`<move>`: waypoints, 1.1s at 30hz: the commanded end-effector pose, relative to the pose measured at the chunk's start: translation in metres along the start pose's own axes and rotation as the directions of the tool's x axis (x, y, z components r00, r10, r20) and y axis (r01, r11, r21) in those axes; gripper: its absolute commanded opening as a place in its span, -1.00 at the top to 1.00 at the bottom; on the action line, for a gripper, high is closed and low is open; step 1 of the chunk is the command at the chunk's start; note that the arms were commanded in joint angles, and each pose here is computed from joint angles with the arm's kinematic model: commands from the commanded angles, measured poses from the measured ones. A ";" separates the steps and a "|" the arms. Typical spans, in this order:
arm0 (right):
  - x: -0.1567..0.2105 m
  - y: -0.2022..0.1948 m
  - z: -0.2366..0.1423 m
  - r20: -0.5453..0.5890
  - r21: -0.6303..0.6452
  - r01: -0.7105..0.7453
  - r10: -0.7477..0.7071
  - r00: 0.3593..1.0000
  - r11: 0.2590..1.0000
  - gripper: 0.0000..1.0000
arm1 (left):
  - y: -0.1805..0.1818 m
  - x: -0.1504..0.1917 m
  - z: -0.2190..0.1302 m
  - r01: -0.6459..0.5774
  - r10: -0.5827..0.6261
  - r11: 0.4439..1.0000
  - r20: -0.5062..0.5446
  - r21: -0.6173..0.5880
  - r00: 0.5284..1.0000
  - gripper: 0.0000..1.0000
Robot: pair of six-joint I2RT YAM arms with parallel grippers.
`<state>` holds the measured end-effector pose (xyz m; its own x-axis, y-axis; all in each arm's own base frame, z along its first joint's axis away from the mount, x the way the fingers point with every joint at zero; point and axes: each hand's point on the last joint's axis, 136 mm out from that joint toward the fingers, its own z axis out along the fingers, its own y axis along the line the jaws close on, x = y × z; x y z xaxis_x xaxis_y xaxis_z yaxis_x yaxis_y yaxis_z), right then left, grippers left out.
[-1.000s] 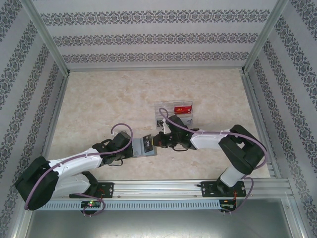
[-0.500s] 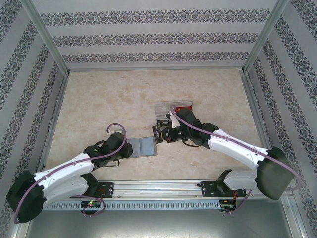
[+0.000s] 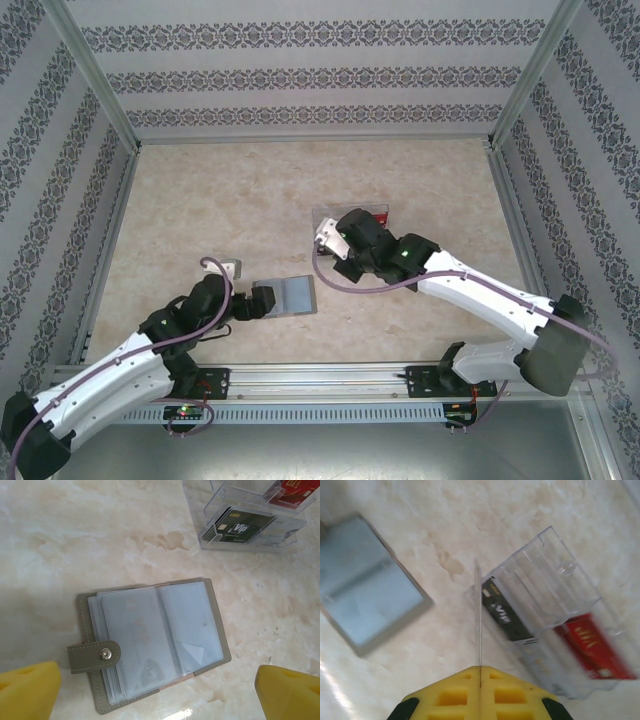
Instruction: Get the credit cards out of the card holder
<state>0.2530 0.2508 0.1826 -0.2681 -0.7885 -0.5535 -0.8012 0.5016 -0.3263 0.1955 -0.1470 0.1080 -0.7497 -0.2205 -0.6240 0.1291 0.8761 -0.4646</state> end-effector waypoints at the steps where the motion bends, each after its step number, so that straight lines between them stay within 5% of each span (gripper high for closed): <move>1: 0.015 -0.011 0.015 -0.130 0.052 0.370 -0.362 0.923 0.927 1.00 | 0.010 0.003 -0.004 -0.036 0.037 0.999 0.003 -0.027 0.999 -0.99; 5: 0.023 -0.011 0.038 -0.170 0.004 0.518 -0.510 0.843 0.855 1.00 | 0.012 0.002 -0.009 -0.027 0.027 0.999 0.025 -0.021 0.999 -0.99; 14: 0.023 -0.028 0.077 -0.214 -0.032 0.570 -0.563 0.798 0.821 1.00 | 0.014 0.002 -0.013 -0.020 0.021 1.000 0.044 -0.015 0.999 -0.99; 29: 0.027 -0.035 0.114 -0.230 -0.061 0.518 -0.517 0.824 0.853 1.00 | 0.016 0.001 -0.013 -0.020 0.022 0.999 0.047 -0.026 0.999 -0.99; 33: 0.033 -0.037 0.121 -0.251 -0.071 0.504 -0.504 0.826 0.861 0.80 | 0.016 0.001 -0.013 -0.020 0.021 0.999 0.048 -0.027 0.999 -0.99</move>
<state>0.3315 0.2452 0.0831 0.0574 -0.9946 -0.0861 -0.8619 -0.0059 -0.5070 0.1886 -0.1355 0.1157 -0.7139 -0.2353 -0.6595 0.1445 0.8721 -0.4676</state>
